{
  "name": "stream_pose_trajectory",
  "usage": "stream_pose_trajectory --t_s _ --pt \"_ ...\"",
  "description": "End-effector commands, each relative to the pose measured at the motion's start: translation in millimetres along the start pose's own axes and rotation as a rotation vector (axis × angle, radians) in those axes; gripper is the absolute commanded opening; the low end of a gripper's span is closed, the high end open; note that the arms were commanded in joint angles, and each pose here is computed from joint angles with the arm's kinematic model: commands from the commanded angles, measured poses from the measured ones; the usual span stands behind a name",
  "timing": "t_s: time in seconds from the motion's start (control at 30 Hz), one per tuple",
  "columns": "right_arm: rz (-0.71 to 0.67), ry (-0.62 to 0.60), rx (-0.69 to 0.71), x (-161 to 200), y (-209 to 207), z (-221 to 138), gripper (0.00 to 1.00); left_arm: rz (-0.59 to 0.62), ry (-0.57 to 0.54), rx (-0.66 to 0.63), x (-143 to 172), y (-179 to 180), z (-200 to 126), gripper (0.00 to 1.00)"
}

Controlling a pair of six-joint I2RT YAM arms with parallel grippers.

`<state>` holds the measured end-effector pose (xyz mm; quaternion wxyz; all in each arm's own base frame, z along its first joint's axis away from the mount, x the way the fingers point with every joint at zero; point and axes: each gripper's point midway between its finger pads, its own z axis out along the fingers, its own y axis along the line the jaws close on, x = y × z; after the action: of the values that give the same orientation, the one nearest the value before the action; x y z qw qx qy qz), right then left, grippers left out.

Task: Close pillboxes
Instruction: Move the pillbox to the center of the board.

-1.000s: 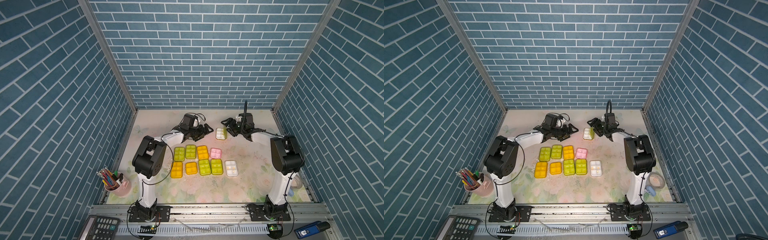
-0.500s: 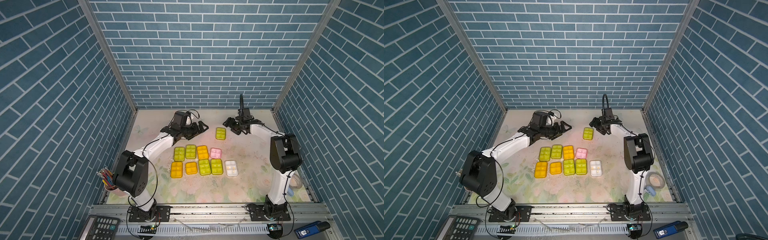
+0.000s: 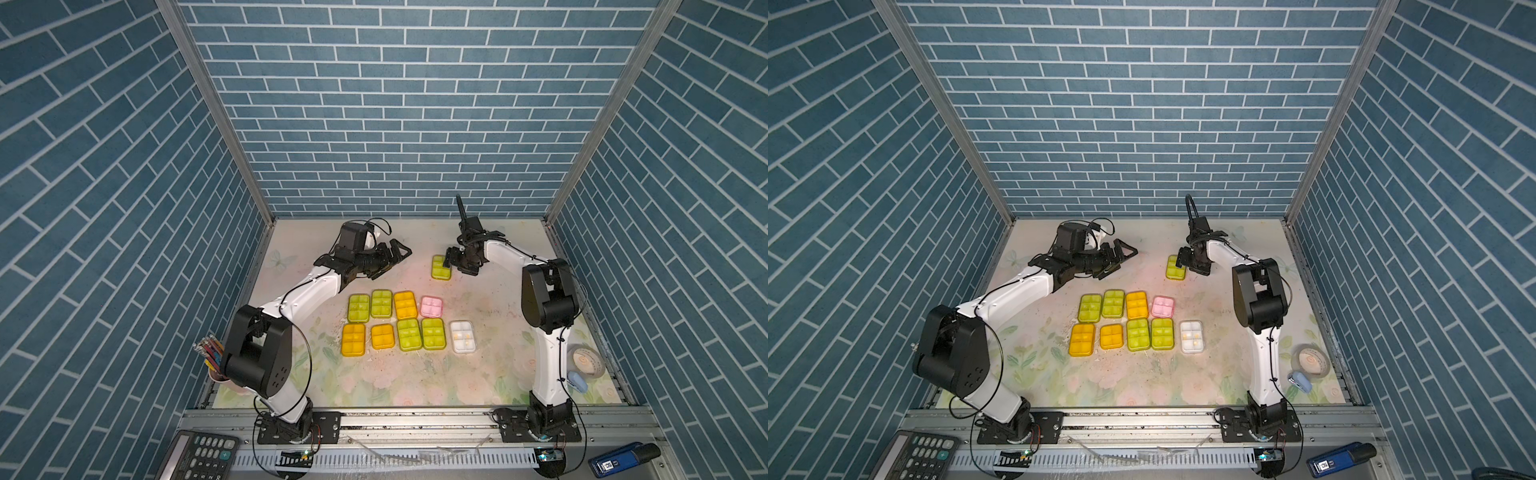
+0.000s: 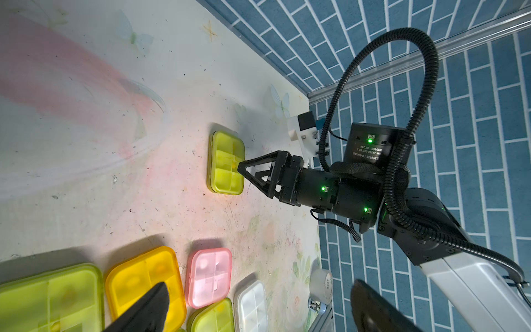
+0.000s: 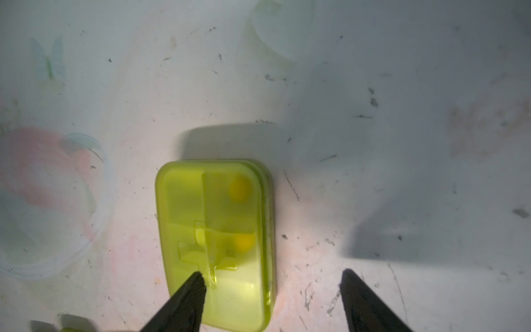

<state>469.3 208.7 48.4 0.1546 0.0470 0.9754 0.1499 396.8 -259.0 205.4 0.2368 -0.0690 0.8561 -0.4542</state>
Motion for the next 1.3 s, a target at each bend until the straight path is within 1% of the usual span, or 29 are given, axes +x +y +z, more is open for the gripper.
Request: stream_pose_trajectory --t_s 0.0,0.23,0.27,0.47,0.6,0.73,0.93,1.1,1.2,1.27 --pt "-0.067 0.047 0.047 12 2 6 0.76 -0.002 0.004 0.026 2 -3 -1 1.0" --pt "-0.102 0.076 0.077 19 4 16 0.75 -0.002 0.006 0.025 2 -2 -1 1.0" --pt "-0.112 0.069 0.108 18 1 16 0.75 -0.001 0.005 0.025 2 -3 -1 1.0" --pt "-0.123 0.079 0.138 24 -5 20 0.75 -0.003 0.005 0.026 1 -3 -1 1.0" --pt "-0.132 0.07 0.126 21 1 17 0.76 -0.002 0.005 0.026 1 -2 -1 1.0" --pt "-0.149 0.041 0.13 13 11 18 0.82 -0.002 0.004 0.028 1 -3 -2 1.0" --pt "-0.169 0.017 0.177 5 19 27 0.86 -0.003 -0.002 0.027 -2 -2 -4 1.0" --pt "-0.161 0.0 0.178 -1 22 33 0.85 -0.005 -0.007 0.03 -4 -1 -5 1.0" --pt "-0.16 0.009 0.192 -3 22 37 0.81 -0.009 -0.01 0.024 -5 1 -4 1.0" --pt "-0.164 0.003 0.23 -3 18 36 0.77 -0.015 -0.011 0.025 -6 2 -5 1.0"
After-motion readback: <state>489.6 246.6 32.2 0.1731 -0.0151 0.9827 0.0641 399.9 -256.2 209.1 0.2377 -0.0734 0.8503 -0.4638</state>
